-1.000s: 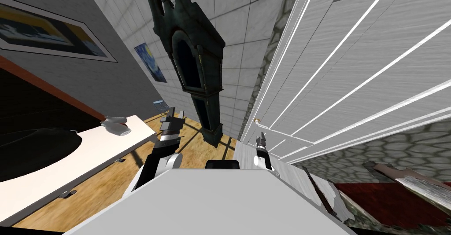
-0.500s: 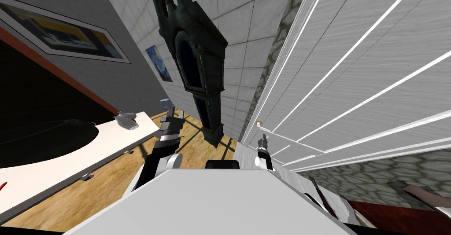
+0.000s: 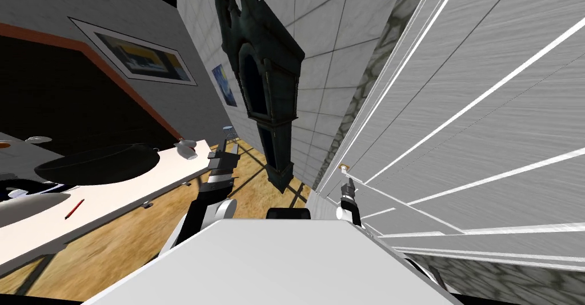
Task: Pull the door open
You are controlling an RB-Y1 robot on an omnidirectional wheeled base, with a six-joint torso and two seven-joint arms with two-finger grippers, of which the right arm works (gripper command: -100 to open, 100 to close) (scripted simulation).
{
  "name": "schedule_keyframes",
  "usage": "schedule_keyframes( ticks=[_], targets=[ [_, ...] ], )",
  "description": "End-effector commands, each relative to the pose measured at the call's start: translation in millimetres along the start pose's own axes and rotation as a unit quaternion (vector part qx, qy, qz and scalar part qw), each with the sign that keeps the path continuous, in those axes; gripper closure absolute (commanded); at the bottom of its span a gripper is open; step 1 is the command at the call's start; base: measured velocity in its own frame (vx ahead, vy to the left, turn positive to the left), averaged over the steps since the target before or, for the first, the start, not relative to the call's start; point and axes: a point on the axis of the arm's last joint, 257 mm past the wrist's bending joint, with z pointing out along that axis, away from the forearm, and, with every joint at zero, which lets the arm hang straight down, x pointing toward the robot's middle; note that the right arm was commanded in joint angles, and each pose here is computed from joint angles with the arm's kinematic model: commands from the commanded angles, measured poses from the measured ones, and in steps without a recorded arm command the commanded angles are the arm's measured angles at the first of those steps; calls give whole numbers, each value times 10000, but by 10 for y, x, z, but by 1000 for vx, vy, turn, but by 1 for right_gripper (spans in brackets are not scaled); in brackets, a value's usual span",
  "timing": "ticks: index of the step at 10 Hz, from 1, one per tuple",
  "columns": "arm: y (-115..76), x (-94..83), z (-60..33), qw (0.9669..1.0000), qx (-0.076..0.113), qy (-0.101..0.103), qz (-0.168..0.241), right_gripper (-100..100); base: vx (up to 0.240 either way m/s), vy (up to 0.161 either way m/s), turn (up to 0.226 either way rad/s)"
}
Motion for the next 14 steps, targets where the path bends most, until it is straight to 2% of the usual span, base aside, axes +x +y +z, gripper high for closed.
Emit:
schedule_keyframes(
  ticks=[1, 2, 4, 5, 6, 7, 8, 9, 14],
  targets=[
    [-11, -83, 2, 10000, 2, -80, -2, -100, 86, -50, 52],
    [-3, -205, -7, 9998, -5, -184, -1, -100, 57, -27, 99],
    [42, -641, -53, 9984, -46, -560, -2, -100, 112, -87, 365],
    [97, -593, -17, 9986, -120, -522, 44, -100, 106, -109, 99],
    [44, -639, -52, 9984, -49, -559, 0, -100, 40, -45, -13],
    [67, -828, -80, 9974, -70, -723, -4, -100, 57, -47, 145],
    [57, -721, -75, 9979, -65, -641, 4, -100, 35, -33, 43],
    [57, -721, -75, 9979, -65, -641, 4, 100, -6, 4, -38],
    [57, -721, -75, 9979, -65, -641, 4, 100, -5, 5, -2]
  ],
)
